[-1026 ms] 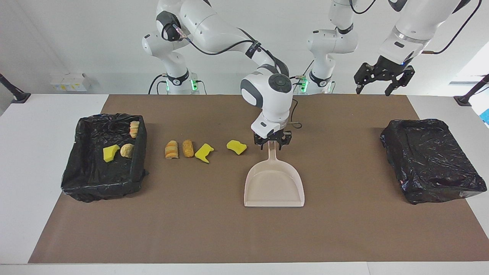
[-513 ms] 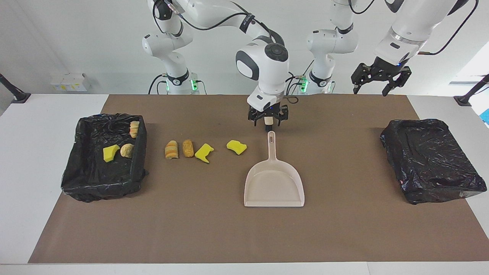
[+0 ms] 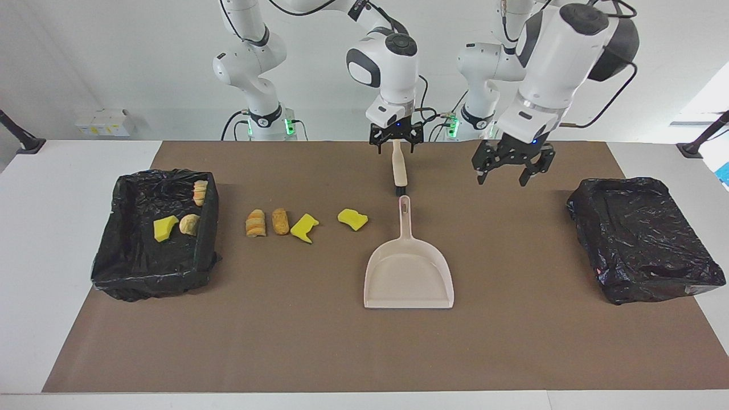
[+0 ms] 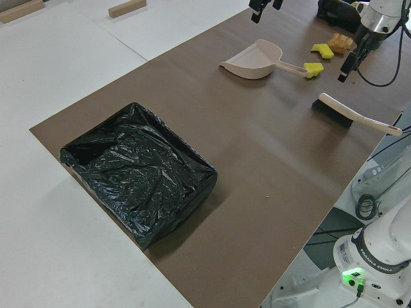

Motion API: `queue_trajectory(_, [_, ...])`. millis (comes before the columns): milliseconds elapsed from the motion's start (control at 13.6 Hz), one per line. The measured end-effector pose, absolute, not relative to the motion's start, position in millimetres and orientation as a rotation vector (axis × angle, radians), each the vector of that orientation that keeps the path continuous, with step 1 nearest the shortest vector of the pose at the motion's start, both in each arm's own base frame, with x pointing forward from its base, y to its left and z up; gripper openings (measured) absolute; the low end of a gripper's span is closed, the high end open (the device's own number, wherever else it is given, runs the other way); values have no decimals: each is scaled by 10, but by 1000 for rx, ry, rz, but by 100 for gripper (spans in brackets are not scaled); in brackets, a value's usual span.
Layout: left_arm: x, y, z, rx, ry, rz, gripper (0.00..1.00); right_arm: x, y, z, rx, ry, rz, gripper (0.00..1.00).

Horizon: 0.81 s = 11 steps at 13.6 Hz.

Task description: Sweep and dump trash in bin

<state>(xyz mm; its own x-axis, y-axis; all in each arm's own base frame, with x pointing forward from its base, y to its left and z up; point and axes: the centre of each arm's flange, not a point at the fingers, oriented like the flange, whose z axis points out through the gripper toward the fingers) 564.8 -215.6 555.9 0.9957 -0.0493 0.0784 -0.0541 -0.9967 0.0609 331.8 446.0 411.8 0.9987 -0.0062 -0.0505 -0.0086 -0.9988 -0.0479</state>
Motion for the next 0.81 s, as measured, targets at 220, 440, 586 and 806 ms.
queue_trajectory(220, [5689,-2721,4908,3087,-28,43,100,2907,4548,3862,-3102,-32,103,96])
queue_trajectory(440, [5538,-3160,4089,3094,-74,5,100,2593,4621,3446,-3098,-10,166,93])
queue_trajectory(586, [5314,-3354,3677,3088,-48,22,100,2527,4659,3347,-3105,-18,192,87])
queue_trajectory(806, [5201,-3422,3519,3082,-8,38,100,2530,4658,3346,-3104,-16,193,78])
